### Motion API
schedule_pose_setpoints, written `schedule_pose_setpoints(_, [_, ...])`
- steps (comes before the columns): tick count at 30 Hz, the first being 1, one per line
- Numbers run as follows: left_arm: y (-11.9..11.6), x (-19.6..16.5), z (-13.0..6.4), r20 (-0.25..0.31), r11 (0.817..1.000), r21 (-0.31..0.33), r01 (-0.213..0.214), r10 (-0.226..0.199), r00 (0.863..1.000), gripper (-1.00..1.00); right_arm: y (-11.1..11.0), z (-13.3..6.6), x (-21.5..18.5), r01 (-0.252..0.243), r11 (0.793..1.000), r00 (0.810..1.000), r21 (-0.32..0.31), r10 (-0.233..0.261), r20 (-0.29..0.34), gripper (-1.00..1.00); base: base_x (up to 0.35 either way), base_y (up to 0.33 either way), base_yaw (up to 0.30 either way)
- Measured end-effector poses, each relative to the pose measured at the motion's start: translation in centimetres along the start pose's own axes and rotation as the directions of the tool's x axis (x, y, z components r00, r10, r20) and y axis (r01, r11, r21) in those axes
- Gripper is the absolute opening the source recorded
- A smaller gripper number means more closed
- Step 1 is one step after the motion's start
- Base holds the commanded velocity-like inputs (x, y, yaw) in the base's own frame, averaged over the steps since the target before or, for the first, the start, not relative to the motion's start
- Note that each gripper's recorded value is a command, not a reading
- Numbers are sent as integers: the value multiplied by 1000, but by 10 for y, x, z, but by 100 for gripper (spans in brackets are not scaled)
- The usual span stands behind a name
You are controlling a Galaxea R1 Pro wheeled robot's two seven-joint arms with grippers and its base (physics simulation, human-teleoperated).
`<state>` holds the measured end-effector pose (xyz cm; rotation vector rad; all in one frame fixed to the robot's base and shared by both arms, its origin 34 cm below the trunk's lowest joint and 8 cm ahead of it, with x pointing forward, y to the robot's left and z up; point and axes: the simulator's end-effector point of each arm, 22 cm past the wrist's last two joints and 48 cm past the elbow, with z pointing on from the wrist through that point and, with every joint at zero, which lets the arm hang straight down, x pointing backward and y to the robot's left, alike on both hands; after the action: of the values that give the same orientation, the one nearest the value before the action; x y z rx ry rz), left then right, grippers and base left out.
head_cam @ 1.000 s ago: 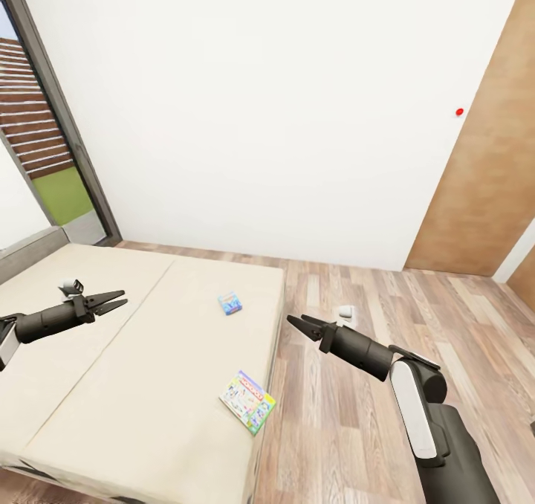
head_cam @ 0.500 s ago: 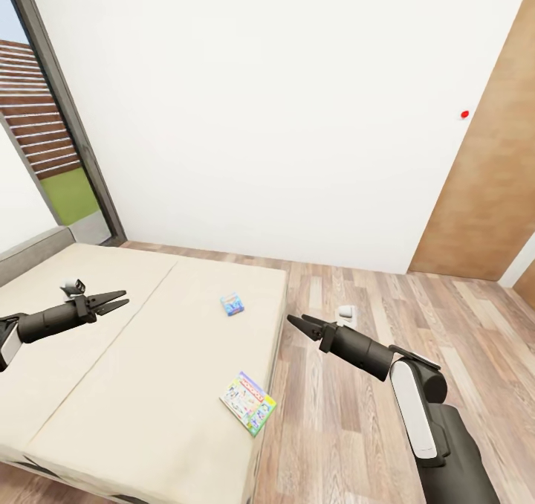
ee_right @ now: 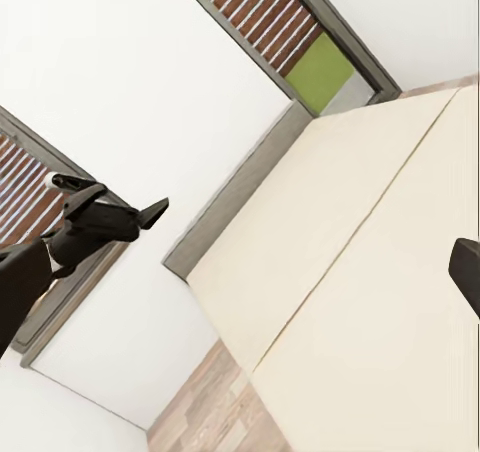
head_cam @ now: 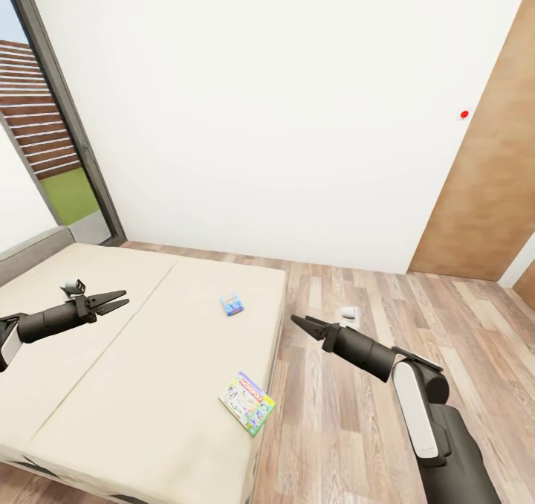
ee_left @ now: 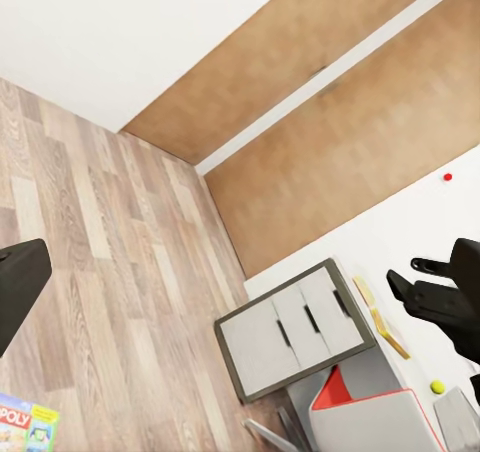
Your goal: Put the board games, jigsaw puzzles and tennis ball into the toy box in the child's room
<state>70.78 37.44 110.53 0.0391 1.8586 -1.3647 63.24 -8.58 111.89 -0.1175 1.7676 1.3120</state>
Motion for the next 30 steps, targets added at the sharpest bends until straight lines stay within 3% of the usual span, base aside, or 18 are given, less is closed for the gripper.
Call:
schedule_pose_setpoints(10, [0, 0, 0, 0, 1000, 1, 1, -1, 1000, 100, -1, -1, -1, 2, 1000, 1000, 3, -2, 3, 100, 0, -210, 33])
schedule_pose_setpoints(30, [0, 0, 1, 0, 1000, 1, 0, 0, 1000, 100, -1, -1, -1, 2, 1000, 1000, 3, -2, 2, 100, 0, -43, 272])
